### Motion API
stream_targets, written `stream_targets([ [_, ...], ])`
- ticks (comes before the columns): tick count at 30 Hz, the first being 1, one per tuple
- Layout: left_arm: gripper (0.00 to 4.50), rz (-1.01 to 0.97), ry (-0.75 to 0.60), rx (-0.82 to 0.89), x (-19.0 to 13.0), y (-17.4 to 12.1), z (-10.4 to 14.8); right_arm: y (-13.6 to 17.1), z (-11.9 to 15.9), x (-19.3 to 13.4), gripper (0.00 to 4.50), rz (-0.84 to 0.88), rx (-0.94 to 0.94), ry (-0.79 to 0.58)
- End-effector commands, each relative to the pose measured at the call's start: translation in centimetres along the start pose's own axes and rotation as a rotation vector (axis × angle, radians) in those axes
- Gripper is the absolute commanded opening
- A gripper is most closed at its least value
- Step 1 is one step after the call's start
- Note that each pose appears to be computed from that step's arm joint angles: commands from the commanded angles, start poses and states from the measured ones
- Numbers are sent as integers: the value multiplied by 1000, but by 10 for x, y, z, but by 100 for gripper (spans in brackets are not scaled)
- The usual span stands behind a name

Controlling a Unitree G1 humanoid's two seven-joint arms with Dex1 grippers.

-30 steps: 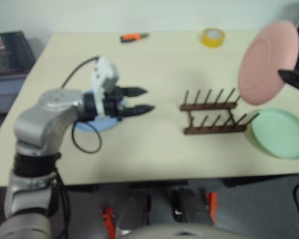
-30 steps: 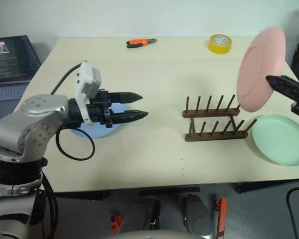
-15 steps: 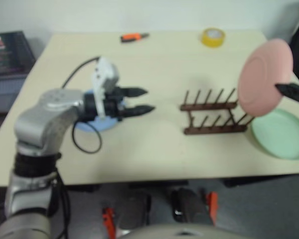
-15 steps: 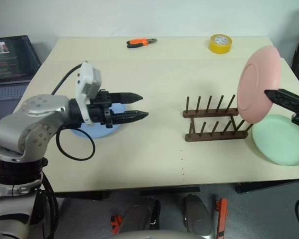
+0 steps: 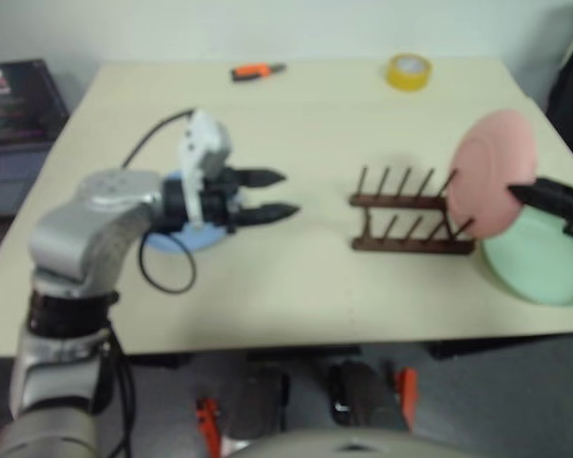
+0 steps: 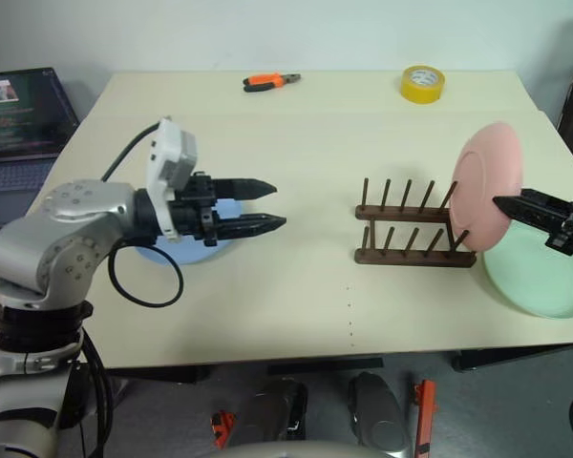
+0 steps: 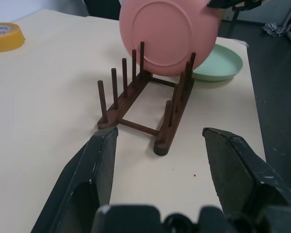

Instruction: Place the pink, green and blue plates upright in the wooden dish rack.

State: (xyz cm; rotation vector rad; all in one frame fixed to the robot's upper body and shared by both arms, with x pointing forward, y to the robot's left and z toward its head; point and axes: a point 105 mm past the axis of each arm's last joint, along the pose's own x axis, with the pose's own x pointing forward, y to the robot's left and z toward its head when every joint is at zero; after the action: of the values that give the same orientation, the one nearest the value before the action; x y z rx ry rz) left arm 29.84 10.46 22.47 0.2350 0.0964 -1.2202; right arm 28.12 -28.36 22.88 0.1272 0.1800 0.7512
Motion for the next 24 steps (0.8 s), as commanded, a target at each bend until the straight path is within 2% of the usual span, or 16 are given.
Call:
stream_targets([
  [1, 308, -3, -24, 43, -1, -1, 13, -1, 15, -3, 283, -14, -89, -13],
  [4, 308, -4, -24, 45, -1, -1, 13, -8, 17, -8, 391, -65, -146, 15],
  [7, 308, -10, -23, 48, -2, -2, 13, -14, 24, -21, 391, -122, -230, 70],
  [11, 308, -31, -15, 53, -2, -4, 12, -11, 48, -41, 391, -176, -380, 134],
  [14, 308, -57, -8, 55, 0, -7, 10, -7, 54, -57, 391, -205, -456, 245],
  [19, 308, -122, 11, 60, 6, -18, 6, -8, 3, -71, 391, -180, -432, 534],
  [24, 308, -154, 44, 66, 5, -22, 1, -8, -40, -71, 391, -144, -387, 673],
])
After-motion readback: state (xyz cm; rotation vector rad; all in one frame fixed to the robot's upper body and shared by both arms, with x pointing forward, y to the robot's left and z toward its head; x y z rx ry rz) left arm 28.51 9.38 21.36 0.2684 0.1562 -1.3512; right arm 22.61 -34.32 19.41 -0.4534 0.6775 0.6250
